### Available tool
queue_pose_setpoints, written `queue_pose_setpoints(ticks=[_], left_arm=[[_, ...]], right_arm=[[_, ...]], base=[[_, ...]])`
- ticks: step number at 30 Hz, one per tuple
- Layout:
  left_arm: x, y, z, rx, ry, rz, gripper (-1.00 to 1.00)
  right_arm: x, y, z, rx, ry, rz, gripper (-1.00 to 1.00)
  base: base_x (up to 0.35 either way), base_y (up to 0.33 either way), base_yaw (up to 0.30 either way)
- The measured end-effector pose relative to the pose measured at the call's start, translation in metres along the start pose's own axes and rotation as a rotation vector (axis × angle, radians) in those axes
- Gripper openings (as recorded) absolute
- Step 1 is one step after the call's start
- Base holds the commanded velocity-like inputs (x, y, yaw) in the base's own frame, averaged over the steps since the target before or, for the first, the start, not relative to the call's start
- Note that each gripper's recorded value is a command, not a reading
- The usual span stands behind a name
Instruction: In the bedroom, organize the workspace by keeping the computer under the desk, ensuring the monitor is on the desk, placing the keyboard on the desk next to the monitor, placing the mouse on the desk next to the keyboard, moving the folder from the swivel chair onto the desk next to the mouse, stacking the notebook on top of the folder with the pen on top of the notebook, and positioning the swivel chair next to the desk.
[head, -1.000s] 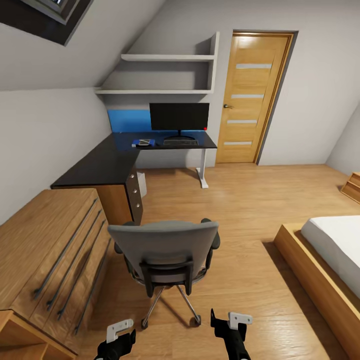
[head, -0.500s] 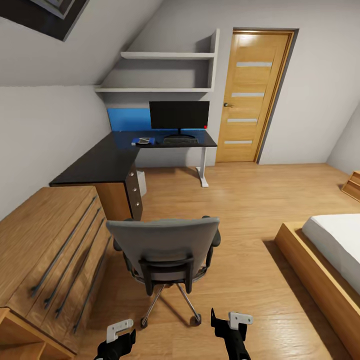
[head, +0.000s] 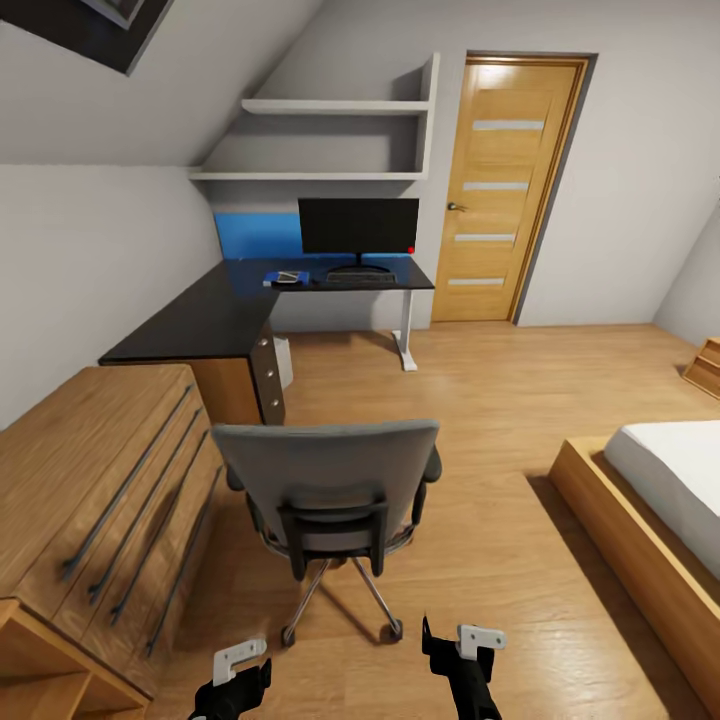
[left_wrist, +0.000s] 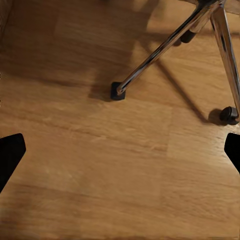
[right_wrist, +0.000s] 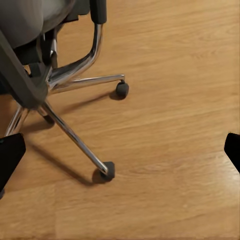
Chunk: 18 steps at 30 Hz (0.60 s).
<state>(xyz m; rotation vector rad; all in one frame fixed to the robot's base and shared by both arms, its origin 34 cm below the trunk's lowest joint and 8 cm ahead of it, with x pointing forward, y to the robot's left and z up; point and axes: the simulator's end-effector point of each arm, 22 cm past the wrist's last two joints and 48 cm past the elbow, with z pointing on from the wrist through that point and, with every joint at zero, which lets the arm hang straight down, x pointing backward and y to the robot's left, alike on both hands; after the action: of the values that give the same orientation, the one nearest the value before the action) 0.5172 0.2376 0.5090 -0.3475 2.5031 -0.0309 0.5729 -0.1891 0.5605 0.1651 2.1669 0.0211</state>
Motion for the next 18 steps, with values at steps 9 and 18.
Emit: queue_pose_setpoints(ticks=[9,18], left_arm=[[0.009,0.002,0.012,-0.001,-0.001,-0.001,1.00],[0.019,0.005,0.025,-0.002,-0.002,0.000,1.00]], right_arm=[[0.013,-0.001,0.008,0.000,-0.001,0.001,1.00],[0.027,-0.003,0.016,0.001,-0.001,0.001,1.00]], base=[[-0.087,0.000,0.000],[-0.105,0.000,0.000]])
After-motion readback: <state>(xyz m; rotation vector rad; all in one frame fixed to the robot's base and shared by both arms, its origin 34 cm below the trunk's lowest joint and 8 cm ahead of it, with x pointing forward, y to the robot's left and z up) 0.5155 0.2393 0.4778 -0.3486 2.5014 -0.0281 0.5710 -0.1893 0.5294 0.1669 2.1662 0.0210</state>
